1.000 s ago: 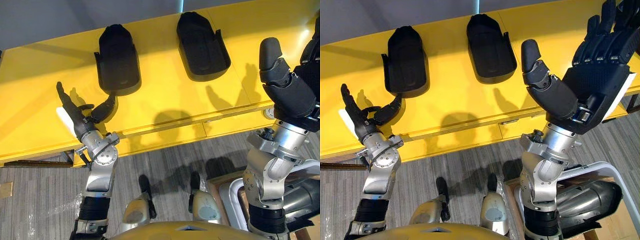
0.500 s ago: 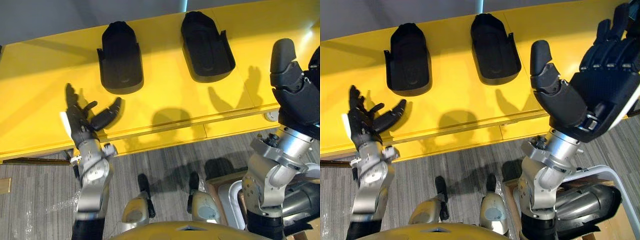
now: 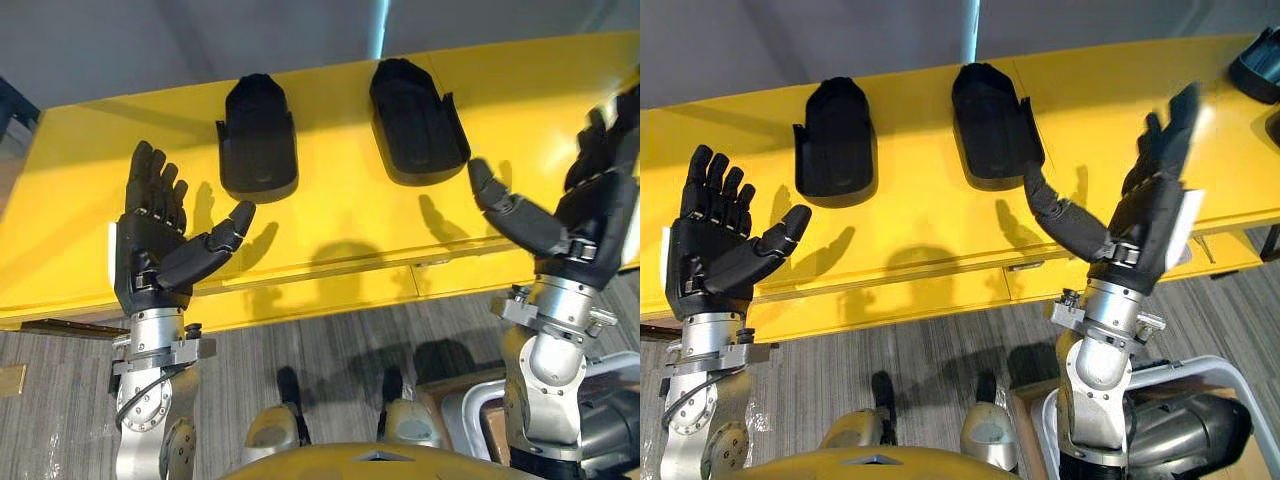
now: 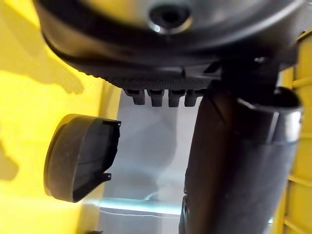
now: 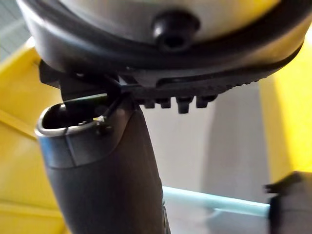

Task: Walk over and take three plastic housings, then place them on the shelf

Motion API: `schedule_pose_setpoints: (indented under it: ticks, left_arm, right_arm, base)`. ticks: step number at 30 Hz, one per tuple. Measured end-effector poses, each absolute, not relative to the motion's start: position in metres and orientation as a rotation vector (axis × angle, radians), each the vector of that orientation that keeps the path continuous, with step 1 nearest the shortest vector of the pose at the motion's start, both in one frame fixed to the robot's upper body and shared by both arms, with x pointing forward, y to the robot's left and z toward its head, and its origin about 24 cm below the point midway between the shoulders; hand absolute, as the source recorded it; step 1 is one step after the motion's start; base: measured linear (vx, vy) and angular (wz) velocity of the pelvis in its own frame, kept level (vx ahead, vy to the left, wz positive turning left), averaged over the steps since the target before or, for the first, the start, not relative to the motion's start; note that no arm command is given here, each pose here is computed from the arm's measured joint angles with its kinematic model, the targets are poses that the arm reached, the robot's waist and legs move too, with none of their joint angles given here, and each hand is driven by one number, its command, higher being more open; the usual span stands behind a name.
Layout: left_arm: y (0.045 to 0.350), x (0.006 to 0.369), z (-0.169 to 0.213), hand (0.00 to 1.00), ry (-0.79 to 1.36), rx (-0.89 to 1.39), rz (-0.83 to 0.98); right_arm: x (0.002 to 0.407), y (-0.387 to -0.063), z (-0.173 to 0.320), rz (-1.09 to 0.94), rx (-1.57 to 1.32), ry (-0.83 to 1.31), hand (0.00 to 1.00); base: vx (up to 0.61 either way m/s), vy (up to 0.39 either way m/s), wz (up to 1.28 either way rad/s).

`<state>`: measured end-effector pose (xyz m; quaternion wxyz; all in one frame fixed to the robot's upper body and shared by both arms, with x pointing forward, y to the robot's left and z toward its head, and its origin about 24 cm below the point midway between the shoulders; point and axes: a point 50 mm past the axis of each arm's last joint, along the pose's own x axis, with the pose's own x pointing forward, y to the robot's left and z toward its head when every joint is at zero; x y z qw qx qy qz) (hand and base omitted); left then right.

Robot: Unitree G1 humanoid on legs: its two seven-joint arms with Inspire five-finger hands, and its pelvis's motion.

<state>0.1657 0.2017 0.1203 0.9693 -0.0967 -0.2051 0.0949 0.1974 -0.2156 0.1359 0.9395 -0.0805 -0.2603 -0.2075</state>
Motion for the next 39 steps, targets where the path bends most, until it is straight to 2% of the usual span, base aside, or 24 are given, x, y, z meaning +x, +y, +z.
schedule_pose_setpoints:
  ticks: [4,11,15,19,28,39]
  left_arm:
    - [0.204,0.162,0.118,1.0,-0.403,-0.185,0.205]
    - [0.207,0.161,0.128,1.0,-0.504,-0.19,0.239]
    - [0.208,0.166,0.136,1.0,-0.56,-0.209,0.262]
    - [0.208,0.169,0.137,1.0,-0.573,-0.219,0.274]
    - [0.207,0.179,0.155,1.0,-0.675,-0.249,0.229]
    - [0.207,0.18,0.154,1.0,-0.67,-0.258,0.235]
  right_arm:
    - [0.201,-0.231,0.114,-0.449,-0.247,-0.362,1.0]
    - [0.213,-0.243,0.097,-0.397,-0.314,-0.255,1.0]
    - [0.238,-0.248,0.09,-0.404,-0.317,-0.213,1.0]
    - [0.249,-0.247,0.095,-0.43,-0.294,-0.238,1.0]
    - [0.286,-0.248,0.145,-0.433,-0.316,-0.406,1.0]
    - [0.29,-0.246,0.153,-0.43,-0.309,-0.433,1.0]
  base:
    - [-0.02,0.001,0.04]
    - [-0.01,0.001,-0.03]
    - [-0.01,0.0,0.02]
    - [0.0,-0.001,0.01]
    - [-0.03,0.007,0.04]
    - [0.0,0.0,0.05]
